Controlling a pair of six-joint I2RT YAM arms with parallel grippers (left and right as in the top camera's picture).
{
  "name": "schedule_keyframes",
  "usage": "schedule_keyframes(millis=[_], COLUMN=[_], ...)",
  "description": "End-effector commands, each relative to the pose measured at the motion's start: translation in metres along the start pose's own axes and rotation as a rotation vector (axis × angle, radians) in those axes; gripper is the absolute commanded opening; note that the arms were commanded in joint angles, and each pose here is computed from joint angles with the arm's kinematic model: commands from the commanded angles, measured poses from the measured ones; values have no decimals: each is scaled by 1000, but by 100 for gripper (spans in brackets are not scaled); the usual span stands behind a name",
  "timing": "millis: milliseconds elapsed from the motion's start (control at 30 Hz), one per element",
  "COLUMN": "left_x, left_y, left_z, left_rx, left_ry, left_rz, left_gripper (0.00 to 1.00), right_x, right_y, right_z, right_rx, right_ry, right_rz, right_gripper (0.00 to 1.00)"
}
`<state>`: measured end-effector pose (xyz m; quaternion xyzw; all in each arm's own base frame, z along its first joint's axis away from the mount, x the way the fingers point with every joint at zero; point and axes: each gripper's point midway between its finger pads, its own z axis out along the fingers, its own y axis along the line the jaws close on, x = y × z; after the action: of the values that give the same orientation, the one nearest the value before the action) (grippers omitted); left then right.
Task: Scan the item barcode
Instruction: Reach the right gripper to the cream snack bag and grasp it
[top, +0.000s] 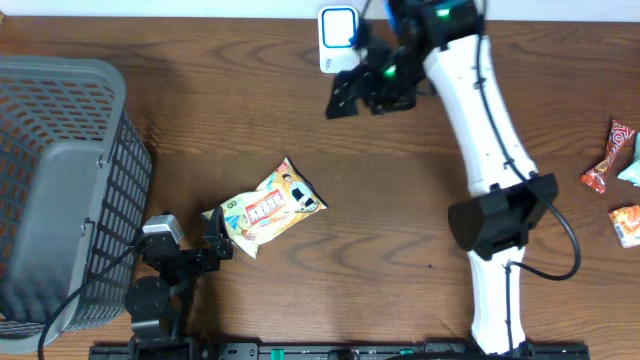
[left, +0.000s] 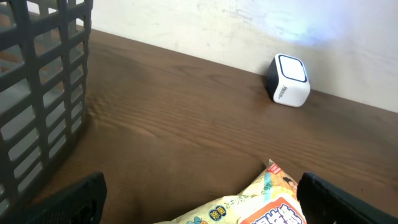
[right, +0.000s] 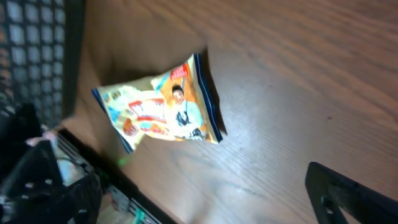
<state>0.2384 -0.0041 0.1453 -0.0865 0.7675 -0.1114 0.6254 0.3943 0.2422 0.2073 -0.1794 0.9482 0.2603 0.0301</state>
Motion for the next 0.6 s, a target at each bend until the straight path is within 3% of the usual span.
schedule_keyframes(millis=[0, 200, 300, 567], left_x=[13, 13, 13, 13], left_y=[2, 2, 2, 2], left_z=[2, 2, 2, 2], left_rx=[1, 1, 1, 1], left_ry=[31, 31, 31, 31], left_rz=[-13, -13, -13, -13], left_gripper=[98, 98, 98, 98], right_x=[6, 27, 42, 74], right_y=[8, 41, 30, 6], right_z=[11, 50, 65, 112], right_rx=[81, 96, 159, 246], right_ry=[27, 116, 182, 277], right_rz=[-60, -76, -47, 467], right_gripper=[99, 99, 99, 99])
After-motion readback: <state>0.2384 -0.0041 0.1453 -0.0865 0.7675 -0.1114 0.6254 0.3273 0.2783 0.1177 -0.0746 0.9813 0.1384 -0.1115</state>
